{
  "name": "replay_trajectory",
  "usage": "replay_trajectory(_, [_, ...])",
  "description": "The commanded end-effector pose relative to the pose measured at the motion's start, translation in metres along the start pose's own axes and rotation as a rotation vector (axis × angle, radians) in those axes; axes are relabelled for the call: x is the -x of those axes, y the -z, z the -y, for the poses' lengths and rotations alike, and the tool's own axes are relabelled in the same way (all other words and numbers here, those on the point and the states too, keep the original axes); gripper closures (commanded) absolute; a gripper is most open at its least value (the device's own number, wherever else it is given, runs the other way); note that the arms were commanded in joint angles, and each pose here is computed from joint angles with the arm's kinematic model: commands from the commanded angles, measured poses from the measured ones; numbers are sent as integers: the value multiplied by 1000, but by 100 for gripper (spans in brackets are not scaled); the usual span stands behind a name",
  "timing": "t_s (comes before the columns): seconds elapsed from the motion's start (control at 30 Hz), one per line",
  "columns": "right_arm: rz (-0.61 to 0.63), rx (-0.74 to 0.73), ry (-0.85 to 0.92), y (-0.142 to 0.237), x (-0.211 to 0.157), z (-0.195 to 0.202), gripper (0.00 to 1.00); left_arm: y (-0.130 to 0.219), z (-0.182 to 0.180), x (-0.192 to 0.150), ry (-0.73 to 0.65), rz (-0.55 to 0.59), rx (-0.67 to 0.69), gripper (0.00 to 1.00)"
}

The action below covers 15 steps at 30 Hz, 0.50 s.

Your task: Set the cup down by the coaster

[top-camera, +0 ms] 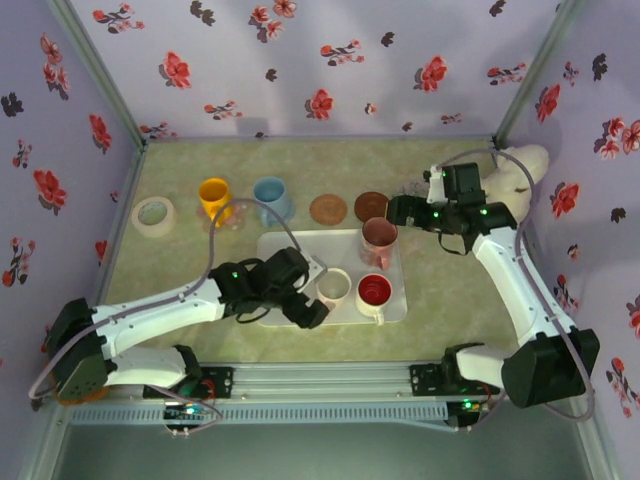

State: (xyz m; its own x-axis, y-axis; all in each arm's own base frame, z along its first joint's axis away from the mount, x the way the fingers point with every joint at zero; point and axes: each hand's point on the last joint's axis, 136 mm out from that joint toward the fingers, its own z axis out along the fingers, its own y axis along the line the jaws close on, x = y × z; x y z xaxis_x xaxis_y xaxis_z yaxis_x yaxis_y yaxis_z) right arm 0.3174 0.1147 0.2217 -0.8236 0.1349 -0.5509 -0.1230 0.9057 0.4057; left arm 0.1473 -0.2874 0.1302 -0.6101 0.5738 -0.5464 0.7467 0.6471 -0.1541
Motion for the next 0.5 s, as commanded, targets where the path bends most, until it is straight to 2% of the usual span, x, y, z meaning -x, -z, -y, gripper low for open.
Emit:
replay_trajectory(0.0, [48,-13,-16,7,7,2,1,-5,9,7,19,64,-15,6])
replay_trajectory(0.47, [64,-28,-26,12,3,6,1,-49,27,-12,-1,-7,-5,10])
